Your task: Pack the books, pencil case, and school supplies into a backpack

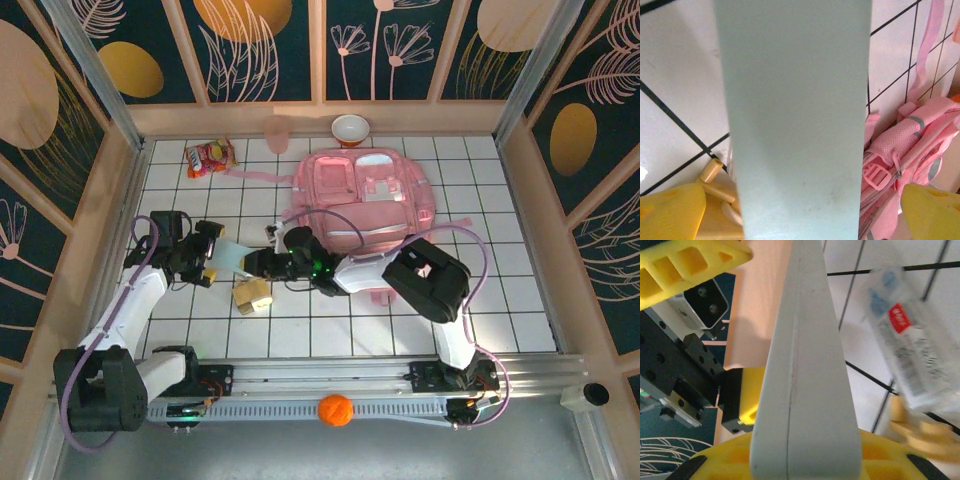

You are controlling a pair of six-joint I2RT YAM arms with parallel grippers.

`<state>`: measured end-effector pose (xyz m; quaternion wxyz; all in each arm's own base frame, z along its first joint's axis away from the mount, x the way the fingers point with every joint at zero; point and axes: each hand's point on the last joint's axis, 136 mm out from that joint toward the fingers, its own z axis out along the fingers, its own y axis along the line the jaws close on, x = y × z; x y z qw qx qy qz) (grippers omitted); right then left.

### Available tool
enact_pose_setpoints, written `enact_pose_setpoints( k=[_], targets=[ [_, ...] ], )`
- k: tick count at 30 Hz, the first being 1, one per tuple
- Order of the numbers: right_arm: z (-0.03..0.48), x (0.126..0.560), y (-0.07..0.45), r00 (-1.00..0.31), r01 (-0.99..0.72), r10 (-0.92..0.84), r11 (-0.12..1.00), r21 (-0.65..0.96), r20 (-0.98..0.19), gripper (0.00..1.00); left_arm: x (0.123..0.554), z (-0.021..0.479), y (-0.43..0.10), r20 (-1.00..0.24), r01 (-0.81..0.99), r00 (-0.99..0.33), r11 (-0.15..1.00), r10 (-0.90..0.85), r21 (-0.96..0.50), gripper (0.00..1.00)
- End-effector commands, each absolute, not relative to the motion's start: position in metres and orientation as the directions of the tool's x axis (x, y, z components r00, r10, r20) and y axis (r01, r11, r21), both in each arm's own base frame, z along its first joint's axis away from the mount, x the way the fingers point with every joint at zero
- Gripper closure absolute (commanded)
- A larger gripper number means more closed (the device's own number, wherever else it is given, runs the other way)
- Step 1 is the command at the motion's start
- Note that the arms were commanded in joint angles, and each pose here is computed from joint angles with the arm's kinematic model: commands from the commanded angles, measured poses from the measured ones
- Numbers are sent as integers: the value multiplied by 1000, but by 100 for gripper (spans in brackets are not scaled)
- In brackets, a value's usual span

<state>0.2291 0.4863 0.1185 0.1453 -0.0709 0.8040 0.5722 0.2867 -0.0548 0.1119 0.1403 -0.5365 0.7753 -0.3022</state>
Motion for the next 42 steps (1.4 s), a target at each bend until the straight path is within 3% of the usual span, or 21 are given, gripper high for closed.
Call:
enact_pose_setpoints(
  k=[1,5,12,19,27,30,33,38,42],
  targets=[
    [165,243,468,-915,-327,149,272,905,-376,80,292,113,-46,17,-713,-401,300,-916,-634,1],
    [168,249,439,-904,-318,193,298,900,-383,81,297,112,-39,-64,-692,-425,370,-903,-620,1],
    [189,264,376,-857,-331,265,375,866,-442,82,324,150,-35,-318,-452,-446,517,-837,-727,4],
    [205,285,292,-796,-301,324,522,798,-511,83,349,172,-66,-599,-280,-537,795,-594,-538,8],
    [229,301,176,-731,-223,448,556,801,-514,83,377,199,-178,-847,144,-518,964,-118,-223,13],
    [234,302,132,-698,-189,503,558,808,-510,83,371,210,-233,-902,400,-426,908,63,-125,15],
    [230,301,87,-663,-129,573,546,828,-481,83,346,209,-283,-922,693,-261,721,287,28,18],
    [220,291,40,-617,-57,655,515,855,-436,83,312,185,-328,-868,871,11,422,497,252,21],
    [221,286,26,-587,-35,680,520,853,-439,83,288,165,-360,-806,903,212,205,553,378,19]
  ],
)
